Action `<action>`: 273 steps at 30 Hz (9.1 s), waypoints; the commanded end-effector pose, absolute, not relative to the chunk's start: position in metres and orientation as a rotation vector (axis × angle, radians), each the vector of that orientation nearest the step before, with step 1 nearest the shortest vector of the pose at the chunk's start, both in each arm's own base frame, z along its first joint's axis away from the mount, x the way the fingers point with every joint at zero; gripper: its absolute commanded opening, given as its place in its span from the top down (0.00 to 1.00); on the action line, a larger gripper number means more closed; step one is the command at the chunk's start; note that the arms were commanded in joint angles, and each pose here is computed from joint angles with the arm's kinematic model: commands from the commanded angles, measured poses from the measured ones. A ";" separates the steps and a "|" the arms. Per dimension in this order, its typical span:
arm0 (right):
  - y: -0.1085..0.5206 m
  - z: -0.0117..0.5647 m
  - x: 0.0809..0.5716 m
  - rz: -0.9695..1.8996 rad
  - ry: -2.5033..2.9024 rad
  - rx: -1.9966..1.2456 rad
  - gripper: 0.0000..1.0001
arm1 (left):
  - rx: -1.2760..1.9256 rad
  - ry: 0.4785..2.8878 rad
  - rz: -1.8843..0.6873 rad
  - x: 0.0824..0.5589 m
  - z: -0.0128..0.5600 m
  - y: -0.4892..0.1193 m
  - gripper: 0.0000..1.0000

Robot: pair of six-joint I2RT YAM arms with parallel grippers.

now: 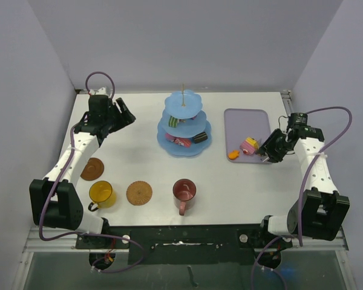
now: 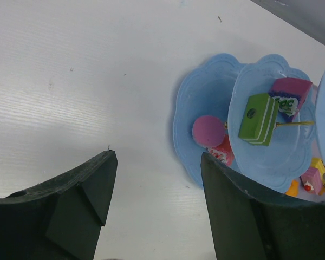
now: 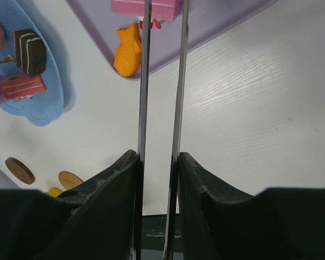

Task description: Serve the afternoon tea

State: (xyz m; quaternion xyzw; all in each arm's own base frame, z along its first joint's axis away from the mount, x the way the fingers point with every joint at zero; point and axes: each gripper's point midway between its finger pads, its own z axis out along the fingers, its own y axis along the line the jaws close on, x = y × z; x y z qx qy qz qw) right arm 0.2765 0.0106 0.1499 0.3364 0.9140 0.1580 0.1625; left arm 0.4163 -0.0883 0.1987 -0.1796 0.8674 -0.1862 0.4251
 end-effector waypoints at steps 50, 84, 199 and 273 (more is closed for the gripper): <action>0.027 0.232 0.299 0.660 2.376 0.847 1.00 | -0.424 2.100 -0.497 0.428 0.216 -0.091 0.38; 0.155 0.296 0.316 1.064 2.320 0.593 1.00 | -0.412 2.089 -0.504 0.425 0.223 -0.096 0.38; 0.072 0.187 0.242 0.444 2.849 0.590 0.66 | -0.390 2.074 -0.432 0.426 0.232 -0.086 0.38; 0.066 0.143 0.256 0.143 2.823 0.201 0.63 | -0.384 1.934 -0.227 0.268 0.179 -0.039 0.32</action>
